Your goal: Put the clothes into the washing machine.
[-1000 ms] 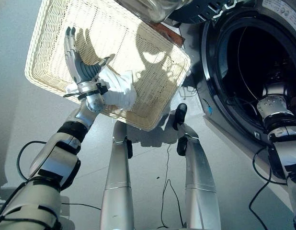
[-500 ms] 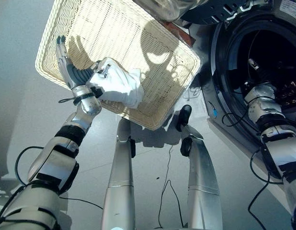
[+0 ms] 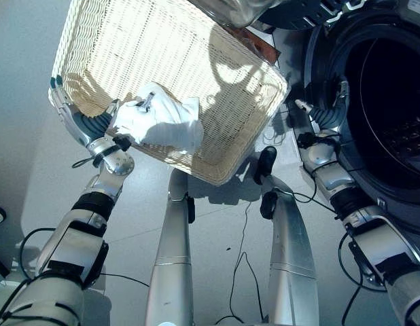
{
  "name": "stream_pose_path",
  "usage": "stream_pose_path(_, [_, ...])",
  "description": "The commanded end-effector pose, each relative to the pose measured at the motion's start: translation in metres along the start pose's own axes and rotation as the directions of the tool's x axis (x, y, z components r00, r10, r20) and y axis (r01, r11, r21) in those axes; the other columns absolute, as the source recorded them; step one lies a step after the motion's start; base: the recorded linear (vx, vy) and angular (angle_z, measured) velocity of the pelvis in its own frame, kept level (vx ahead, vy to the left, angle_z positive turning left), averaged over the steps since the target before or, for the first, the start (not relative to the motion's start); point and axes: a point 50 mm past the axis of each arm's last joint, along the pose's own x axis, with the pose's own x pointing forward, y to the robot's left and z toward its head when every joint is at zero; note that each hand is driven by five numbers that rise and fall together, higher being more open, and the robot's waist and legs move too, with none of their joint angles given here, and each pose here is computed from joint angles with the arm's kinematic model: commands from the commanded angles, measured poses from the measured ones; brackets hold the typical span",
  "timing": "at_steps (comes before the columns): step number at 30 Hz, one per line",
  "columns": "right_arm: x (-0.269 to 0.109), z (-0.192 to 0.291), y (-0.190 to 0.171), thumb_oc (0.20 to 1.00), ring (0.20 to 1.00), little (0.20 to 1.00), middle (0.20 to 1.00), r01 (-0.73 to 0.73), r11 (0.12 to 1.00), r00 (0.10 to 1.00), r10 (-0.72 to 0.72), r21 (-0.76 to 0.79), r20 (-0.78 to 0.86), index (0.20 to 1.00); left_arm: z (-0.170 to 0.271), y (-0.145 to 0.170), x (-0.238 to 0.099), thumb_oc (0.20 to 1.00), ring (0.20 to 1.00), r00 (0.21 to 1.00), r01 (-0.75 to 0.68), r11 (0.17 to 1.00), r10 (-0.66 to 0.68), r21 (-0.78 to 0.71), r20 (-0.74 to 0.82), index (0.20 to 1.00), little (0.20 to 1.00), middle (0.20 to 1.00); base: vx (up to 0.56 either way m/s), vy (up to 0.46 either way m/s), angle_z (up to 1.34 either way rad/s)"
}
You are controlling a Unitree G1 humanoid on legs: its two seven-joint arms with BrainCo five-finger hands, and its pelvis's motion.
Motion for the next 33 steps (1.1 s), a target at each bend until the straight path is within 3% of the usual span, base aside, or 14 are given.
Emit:
stream_pose_path(1, [-0.008, 0.013, -0.003, 1.000, 1.000, 1.000, 1.000, -0.021, 0.999, 0.983, 0.027, -0.034, 0.184, 1.000, 0.001, 0.005, 0.002, 1.000, 1.000, 0.991, -0.126, 0.990, 0.122, -0.068, -0.052, 1.000, 1.000, 1.000, -0.01, 0.023, -0.06])
stream_pose_path(10, [-0.021, 0.022, 0.006, 1.000, 1.000, 1.000, 1.000, -0.043, 0.994, 0.943, 0.074, -0.100, 0.325, 1.000, 0.001, 0.008, 0.009, 1.000, 1.000, 0.988, -0.151, 0.987, 0.148, -0.054, -0.046, 1.000, 1.000, 1.000, 0.00, 0.005, -0.02])
stream_pose_path(14, [-0.028, 0.041, 0.017, 1.000, 1.000, 1.000, 1.000, -0.104, 0.980, 0.864, 0.173, -0.168, 0.473, 1.000, 0.001, 0.010, 0.012, 1.000, 1.000, 0.986, -0.160, 0.986, 0.157, -0.052, -0.057, 1.000, 1.000, 1.000, 0.00, 0.000, 0.00])
stream_pose_path(20, [-0.051, 0.084, 0.039, 1.000, 1.000, 1.000, 1.000, -0.249, 0.940, 0.643, 0.339, -0.231, 0.686, 1.000, -0.001, 0.016, 0.020, 1.000, 1.000, 0.977, -0.199, 0.979, 0.193, -0.054, -0.095, 1.000, 1.000, 1.000, 0.00, 0.000, 0.00])
stream_pose_path(33, [-0.071, 0.138, 0.073, 1.000, 1.000, 1.000, 1.000, -0.365, 0.887, 0.406, 0.425, -0.282, 0.809, 1.000, 0.004, 0.015, 0.039, 1.000, 1.000, 0.982, -0.169, 0.985, 0.166, -0.032, -0.090, 1.000, 1.000, 1.000, 0.00, -0.007, 0.00])
